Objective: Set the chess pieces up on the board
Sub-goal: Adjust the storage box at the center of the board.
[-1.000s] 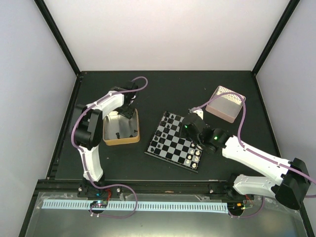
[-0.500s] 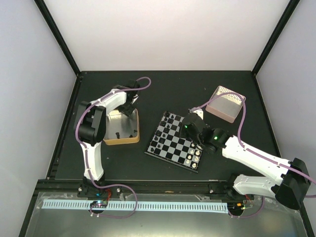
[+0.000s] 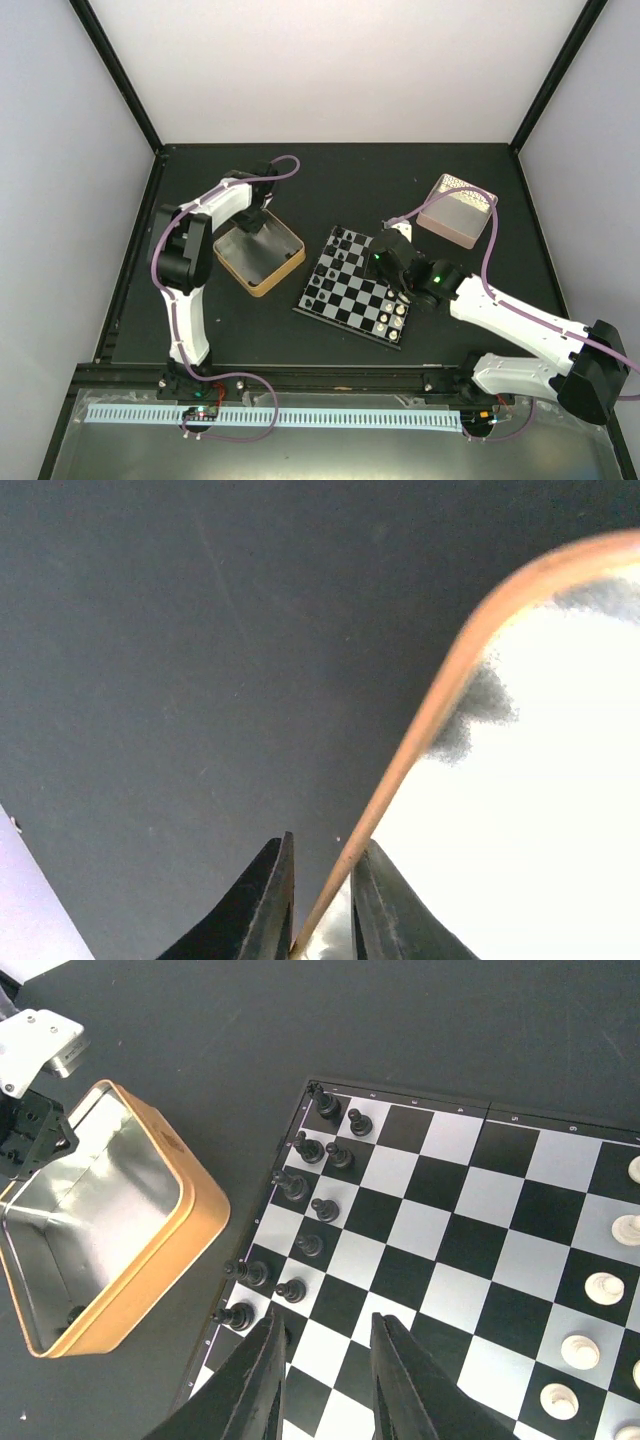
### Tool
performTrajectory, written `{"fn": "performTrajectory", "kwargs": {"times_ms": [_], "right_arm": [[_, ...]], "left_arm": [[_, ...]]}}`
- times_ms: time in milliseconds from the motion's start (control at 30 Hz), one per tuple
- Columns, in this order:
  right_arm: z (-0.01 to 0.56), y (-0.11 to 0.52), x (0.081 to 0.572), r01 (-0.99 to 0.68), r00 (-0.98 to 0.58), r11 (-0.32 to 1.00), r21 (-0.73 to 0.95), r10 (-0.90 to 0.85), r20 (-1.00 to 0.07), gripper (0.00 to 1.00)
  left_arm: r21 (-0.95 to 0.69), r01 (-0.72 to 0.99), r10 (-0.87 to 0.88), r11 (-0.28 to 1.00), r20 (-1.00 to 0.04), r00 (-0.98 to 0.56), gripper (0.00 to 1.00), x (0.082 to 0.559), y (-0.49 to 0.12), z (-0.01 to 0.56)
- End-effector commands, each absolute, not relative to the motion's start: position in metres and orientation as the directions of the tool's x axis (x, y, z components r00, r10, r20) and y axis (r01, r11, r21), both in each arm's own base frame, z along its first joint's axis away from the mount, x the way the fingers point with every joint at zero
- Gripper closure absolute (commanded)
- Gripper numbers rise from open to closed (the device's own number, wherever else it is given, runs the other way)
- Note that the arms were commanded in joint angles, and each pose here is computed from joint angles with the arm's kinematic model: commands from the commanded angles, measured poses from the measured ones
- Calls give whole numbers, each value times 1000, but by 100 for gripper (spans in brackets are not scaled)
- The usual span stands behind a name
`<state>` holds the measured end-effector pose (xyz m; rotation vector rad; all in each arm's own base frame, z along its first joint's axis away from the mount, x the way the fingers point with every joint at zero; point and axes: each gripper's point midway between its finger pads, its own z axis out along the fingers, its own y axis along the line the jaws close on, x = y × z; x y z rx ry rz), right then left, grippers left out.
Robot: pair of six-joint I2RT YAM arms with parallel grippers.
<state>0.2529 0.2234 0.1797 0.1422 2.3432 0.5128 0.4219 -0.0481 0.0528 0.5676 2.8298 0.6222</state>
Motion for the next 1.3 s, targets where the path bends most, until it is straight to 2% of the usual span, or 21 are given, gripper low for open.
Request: {"fn": "performTrajectory", "kwargs": {"times_ms": [0, 300, 767, 833, 900, 967, 1133, 1267], "right_arm": [[188, 226, 257, -43, -723, 907, 420, 261, -639, 74], [186, 231, 256, -55, -731, 898, 437, 262, -630, 74], [185, 234, 255, -77, -732, 889, 452, 258, -631, 75], [185, 235, 255, -80, -732, 888, 453, 256, -632, 75], [186, 235, 254, -83, -732, 887, 454, 255, -632, 75], [187, 234, 254, -83, -732, 887, 455, 255, -632, 75], [190, 234, 254, -90, -727, 887, 453, 252, -639, 75], [187, 234, 255, -76, -730, 886, 457, 263, -631, 75]], "left_arm": [[451, 261, 338, 853, -98, -936, 86, 421, -36, 59], [424, 173, 227, 889, -79, -971, 97, 408, -26, 58], [350, -58, -26, 935, -96, -995, 97, 369, -4, 62], [329, -102, -76, 939, -89, -993, 91, 361, -2, 62], [318, -130, -104, 939, -97, -990, 70, 357, -1, 68], [308, -150, -114, 939, -132, -985, 60, 361, -1, 81], [224, -178, -124, 958, -238, -963, 52, 376, -13, 119], [59, -190, -163, 980, -311, -936, 52, 380, -41, 133]]}}
